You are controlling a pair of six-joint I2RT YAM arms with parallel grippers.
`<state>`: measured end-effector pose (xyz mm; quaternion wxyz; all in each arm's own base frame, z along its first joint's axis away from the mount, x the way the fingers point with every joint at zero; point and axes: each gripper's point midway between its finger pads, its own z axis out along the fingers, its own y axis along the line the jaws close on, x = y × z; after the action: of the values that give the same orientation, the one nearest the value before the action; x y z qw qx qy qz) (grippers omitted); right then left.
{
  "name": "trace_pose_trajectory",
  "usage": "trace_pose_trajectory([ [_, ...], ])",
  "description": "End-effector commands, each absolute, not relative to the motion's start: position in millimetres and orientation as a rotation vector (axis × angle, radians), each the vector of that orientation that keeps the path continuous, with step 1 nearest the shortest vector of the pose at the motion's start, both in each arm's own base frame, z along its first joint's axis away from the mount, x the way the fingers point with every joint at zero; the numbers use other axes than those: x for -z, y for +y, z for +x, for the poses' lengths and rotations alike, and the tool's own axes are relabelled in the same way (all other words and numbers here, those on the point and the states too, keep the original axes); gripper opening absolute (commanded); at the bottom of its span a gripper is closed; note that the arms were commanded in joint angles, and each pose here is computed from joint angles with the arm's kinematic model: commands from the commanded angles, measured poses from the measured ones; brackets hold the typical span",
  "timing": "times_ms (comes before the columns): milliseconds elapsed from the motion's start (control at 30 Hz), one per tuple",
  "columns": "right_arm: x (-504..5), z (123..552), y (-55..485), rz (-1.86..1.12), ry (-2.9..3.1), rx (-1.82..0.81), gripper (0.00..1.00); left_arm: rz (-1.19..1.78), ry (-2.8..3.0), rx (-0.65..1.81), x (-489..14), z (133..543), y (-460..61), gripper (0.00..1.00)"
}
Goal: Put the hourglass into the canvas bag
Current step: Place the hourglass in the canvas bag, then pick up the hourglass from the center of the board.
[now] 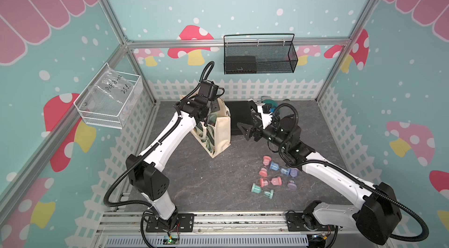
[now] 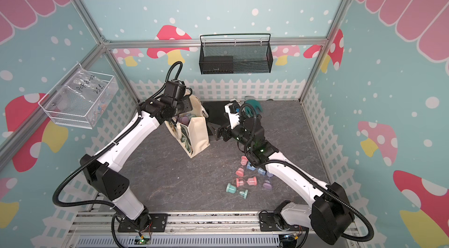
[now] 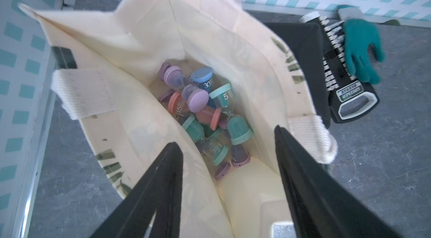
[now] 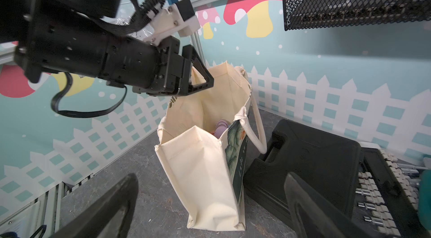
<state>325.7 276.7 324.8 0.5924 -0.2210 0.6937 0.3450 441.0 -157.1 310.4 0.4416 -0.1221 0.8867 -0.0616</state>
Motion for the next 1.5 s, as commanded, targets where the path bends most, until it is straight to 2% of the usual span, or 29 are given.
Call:
trace_pose_trajectory([
  [0,-320.5,325.8,264.4,-0.469,1.665,-0.746,1.0,-0.191,2.117,0.223,-339.8,426.1,-172.0,0.64],
  [267,-297.2,315.9,240.7,-0.427,1.798,-0.666,1.0,0.01,2.007,0.371,-358.4,381.2,-202.3,0.64],
  [500,-261.6,298.5,216.0,-0.379,1.957,-0.595,0.99,0.139,2.042,0.479,-339.0,338.3,-232.0,0.65],
  [767,-220.6,276.2,197.3,-0.316,2.109,-0.582,1.0,0.22,2.143,0.551,-297.5,298.8,-264.2,0.65],
  [933,-200.5,260.7,186.9,-0.253,2.202,-0.593,1.0,0.296,2.238,0.622,-260.0,275.6,-301.7,0.66],
  [1467,-160.6,222.0,126.1,0.091,2.435,-0.404,1.0,0.5,2.54,0.626,-140.6,247.0,-392.7,0.67],
])
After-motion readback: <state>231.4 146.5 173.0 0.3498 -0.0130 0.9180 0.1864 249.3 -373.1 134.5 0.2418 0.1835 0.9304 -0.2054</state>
